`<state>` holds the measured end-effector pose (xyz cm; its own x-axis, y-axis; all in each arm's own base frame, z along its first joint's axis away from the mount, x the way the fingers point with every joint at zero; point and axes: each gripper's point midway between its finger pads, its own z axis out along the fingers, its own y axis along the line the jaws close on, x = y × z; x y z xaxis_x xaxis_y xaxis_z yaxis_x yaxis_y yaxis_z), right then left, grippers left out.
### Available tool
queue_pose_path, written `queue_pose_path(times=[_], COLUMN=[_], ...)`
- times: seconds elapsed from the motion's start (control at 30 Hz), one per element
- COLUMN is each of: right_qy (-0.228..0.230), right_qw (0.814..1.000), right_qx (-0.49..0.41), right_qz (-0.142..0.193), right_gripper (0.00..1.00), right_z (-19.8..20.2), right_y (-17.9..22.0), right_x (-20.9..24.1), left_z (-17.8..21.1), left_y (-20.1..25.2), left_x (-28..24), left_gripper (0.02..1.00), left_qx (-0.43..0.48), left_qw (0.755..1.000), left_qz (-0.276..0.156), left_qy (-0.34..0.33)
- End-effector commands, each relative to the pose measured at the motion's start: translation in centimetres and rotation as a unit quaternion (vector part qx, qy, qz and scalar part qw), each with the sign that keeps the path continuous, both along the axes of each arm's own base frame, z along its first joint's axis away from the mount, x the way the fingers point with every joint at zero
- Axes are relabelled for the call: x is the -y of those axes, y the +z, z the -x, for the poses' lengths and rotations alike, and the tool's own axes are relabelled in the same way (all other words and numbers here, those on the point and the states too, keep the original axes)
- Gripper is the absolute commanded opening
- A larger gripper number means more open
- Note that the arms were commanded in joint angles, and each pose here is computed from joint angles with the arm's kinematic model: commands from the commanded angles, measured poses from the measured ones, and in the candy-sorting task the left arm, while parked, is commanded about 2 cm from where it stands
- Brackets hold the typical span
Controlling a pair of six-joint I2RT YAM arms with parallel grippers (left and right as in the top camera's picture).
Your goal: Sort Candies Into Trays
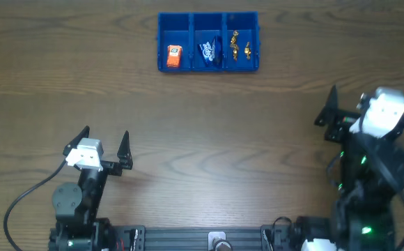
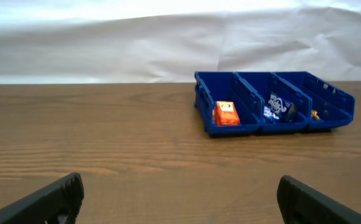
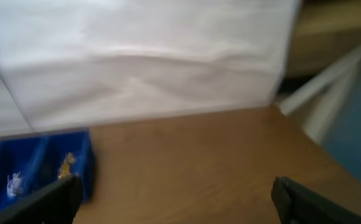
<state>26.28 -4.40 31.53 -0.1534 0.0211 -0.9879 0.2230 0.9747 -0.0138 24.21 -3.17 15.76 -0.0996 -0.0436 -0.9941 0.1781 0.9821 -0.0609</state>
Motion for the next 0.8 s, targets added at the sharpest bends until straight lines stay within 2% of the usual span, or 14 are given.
queue_pose_path(times=[0.03, 0.13, 0.23, 0.43, 0.6, 0.73, 0.8], right_qy=[0.076, 0.083, 0.082, 0.131, 0.109, 0.101, 0.102], right_qw=[0.997, 0.996, 0.993, 0.984, 0.991, 0.993, 0.994], right_qx=[0.016, 0.035, 0.074, 0.117, 0.068, 0.043, 0.04], right_qz=[-0.003, -0.004, -0.035, -0.032, -0.036, -0.038, -0.019], right_gripper=[1.0, 1.0, 1.0, 1.0, 1.0, 1.0, 1.0], right_z=[1.5, 2.5, 3.3, 2.4, 1.6, 1.7, 1.7], right_y=[-5.2, -7.0, -8.0, -10.0, -14.7, -15.9, -15.9], right_x=[-2.6, -3.0, -3.1, -5.2, -4.4, -4.1, -4.1], left_z=[0.1, 0.1, 0.1, 0.1, 0.1, 0.1, 0.1], left_y=[-1.6, -1.6, -1.6, -1.6, -1.6, -1.6, -1.6], left_x=[0.3, 0.3, 0.3, 0.3, 0.3, 0.3, 0.3], left_gripper=[0.998, 0.998, 0.998, 0.996, 0.998, 0.998, 0.998], left_qx=[-0.023, -0.023, -0.023, -0.023, -0.023, -0.023, -0.023], left_qw=[1.0, 1.0, 1.0, 1.0, 1.0, 1.0, 1.0], left_qz=[0.006, 0.006, 0.006, 0.006, 0.006, 0.006, 0.006], left_qy=[-0.009, -0.009, -0.009, -0.009, -0.009, -0.009, -0.009])
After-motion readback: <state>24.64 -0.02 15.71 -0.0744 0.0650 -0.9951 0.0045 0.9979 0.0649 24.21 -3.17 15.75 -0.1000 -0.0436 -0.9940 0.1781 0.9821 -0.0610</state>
